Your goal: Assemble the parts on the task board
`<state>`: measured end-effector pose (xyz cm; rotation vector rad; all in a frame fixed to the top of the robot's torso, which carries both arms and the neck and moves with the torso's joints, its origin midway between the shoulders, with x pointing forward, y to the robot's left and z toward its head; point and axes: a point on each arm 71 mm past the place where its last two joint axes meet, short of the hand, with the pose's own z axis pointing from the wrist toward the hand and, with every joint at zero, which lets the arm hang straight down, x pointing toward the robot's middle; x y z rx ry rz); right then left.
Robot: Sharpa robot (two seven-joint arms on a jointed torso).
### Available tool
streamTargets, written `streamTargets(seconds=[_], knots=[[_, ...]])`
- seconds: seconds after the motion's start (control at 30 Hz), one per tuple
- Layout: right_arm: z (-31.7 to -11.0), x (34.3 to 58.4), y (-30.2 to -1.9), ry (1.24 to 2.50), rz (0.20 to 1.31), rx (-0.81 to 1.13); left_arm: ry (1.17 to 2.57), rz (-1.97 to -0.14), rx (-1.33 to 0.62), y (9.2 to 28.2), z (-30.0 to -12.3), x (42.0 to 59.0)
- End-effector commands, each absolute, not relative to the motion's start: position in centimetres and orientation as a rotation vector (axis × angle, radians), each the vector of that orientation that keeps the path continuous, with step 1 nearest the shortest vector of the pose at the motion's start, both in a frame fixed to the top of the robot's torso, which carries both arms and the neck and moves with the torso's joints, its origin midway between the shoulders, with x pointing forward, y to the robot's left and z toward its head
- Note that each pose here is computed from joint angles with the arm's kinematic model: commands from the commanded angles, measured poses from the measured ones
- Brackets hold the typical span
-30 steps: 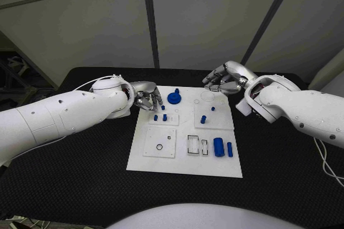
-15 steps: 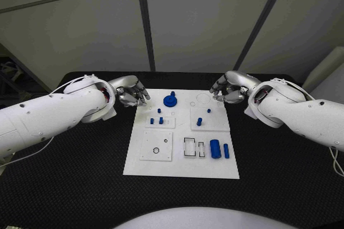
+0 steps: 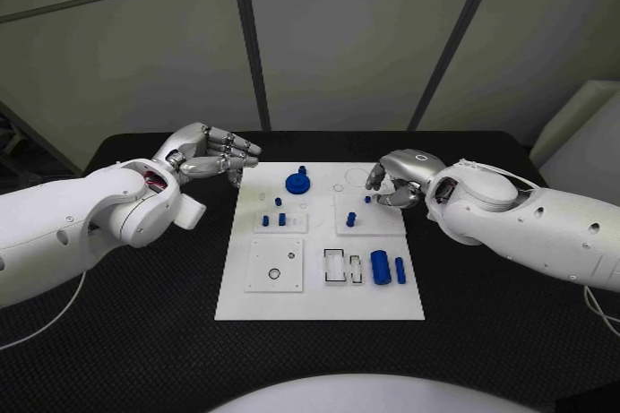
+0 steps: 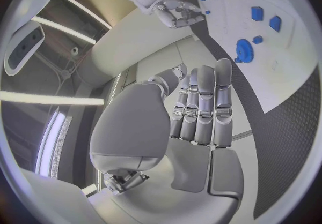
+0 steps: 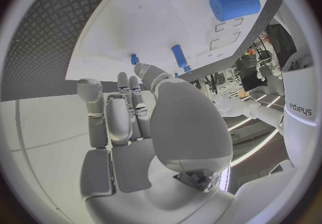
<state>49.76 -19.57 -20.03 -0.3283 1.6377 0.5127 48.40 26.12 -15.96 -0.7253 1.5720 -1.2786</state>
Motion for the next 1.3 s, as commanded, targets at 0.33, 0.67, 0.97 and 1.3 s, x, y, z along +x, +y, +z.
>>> streamTargets(seconds=[0.33,0.67,0.97,1.3], knots=[[-20.9,49.9,-18.4,1.638,0.449,-0.403,1.388,-1.491,-0.98,25.8,-15.3,47.5],[-21.3,50.1,-18.1,1.657,0.443,-0.41,1.388,-1.496,-0.986,25.8,-15.4,47.5],[-21.6,50.2,-17.9,1.678,0.428,-0.423,1.391,-1.495,-0.988,25.7,-15.4,47.4],[-21.9,50.2,-17.7,1.686,0.418,-0.432,1.394,-1.495,-0.99,25.7,-15.4,47.4]])
